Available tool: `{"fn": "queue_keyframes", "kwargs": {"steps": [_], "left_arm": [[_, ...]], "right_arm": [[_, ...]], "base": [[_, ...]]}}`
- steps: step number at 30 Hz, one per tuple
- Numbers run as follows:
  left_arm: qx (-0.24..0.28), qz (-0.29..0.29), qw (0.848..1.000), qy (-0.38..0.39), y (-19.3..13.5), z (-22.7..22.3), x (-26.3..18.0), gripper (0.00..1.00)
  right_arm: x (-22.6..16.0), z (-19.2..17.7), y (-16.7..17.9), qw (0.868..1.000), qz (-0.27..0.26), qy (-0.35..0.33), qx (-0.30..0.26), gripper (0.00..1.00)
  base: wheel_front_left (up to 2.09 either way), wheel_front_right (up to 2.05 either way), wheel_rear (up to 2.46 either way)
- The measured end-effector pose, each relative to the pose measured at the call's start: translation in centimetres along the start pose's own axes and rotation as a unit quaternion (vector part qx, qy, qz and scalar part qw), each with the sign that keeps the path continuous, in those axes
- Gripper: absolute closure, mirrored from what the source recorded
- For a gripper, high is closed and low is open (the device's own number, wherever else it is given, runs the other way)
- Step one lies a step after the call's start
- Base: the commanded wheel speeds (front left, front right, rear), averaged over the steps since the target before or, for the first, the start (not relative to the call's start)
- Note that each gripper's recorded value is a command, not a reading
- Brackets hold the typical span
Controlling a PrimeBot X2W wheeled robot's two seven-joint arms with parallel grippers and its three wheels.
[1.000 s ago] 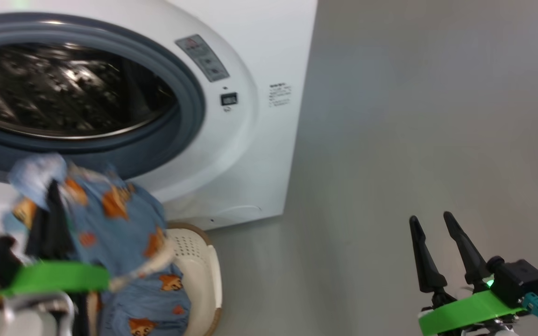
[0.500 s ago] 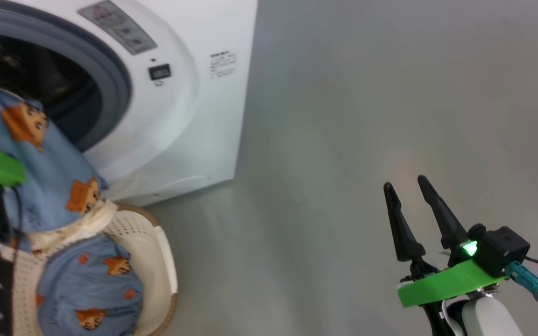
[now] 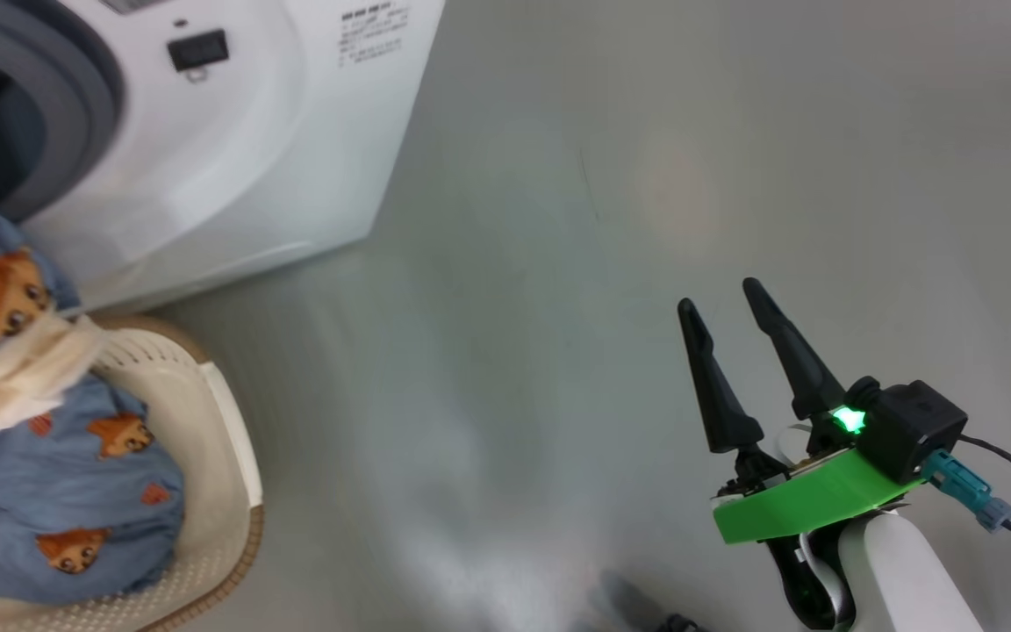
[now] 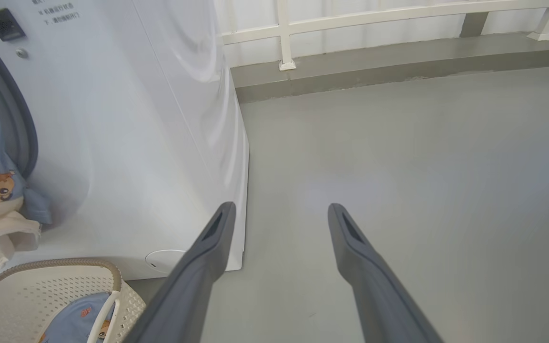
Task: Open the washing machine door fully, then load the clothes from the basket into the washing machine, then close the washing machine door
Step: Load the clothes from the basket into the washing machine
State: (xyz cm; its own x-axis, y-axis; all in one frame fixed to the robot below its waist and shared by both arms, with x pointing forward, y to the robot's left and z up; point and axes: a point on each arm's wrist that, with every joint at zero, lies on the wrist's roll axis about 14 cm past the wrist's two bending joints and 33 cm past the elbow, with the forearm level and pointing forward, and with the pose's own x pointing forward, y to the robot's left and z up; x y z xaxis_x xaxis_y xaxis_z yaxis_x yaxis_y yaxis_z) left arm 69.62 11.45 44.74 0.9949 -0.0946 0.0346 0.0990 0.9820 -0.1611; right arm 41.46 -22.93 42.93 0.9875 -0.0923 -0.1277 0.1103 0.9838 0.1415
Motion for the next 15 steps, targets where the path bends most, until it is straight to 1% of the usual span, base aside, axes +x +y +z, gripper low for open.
{"fn": "queue_keyframes", "kwargs": {"steps": [2,5,15], "left_arm": [[-0.005,0.002,1.000,-0.005,0.0,-0.4,1.1,1.00],[0.007,0.000,1.000,-0.012,0.2,-1.1,2.8,1.00],[0.018,0.002,1.000,-0.024,0.3,-2.1,5.8,1.00]], "right_arm": [[0.2,-1.0,0.0,1.000,0.000,0.014,-0.001,0.00],[0.3,-3.0,-0.1,0.999,-0.001,0.041,-0.004,0.00],[1.1,-5.7,-0.1,0.997,0.001,0.076,-0.010,0.00]], "base": [[0.00,0.00,0.00],[0.00,0.00,0.00],[0.00,0.00,0.00]]}}
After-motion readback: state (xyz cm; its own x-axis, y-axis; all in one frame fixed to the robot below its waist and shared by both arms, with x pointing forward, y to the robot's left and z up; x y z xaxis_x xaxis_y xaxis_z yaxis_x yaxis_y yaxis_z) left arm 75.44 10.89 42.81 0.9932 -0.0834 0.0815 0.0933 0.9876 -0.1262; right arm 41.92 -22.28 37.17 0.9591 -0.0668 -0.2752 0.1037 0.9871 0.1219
